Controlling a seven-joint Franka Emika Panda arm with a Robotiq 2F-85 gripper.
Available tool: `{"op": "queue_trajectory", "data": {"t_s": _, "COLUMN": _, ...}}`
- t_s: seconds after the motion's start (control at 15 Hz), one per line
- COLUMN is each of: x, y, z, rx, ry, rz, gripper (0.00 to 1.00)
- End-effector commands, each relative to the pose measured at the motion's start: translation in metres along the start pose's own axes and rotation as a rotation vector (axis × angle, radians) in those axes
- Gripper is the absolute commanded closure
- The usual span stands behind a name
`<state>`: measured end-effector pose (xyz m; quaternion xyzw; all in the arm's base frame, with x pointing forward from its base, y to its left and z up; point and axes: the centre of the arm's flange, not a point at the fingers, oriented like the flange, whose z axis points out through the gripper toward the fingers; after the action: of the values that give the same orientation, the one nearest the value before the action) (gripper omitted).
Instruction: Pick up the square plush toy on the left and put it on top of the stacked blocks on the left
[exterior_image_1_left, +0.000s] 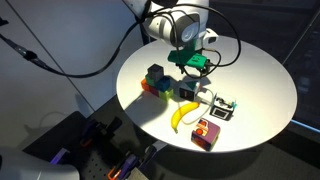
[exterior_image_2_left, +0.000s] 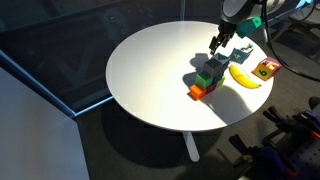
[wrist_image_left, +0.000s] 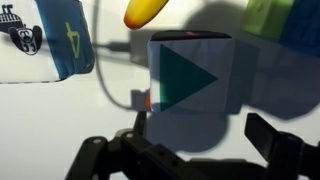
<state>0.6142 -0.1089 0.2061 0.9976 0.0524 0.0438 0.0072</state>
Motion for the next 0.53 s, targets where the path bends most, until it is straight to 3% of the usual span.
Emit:
{"op": "queue_trajectory", "data": {"t_s": 0.0, "x": 0.004, "y": 0.008, "z": 0.010, "rx": 0.013, "ry": 0.022, "rz": -0.009, "gripper": 0.00}}
{"op": "queue_trajectory", "data": {"t_s": 0.47, "x": -0.005, "y": 0.014, "z": 0.027, "rx": 0.025, "ry": -0.012, "rz": 0.016, "gripper": 0.00}}
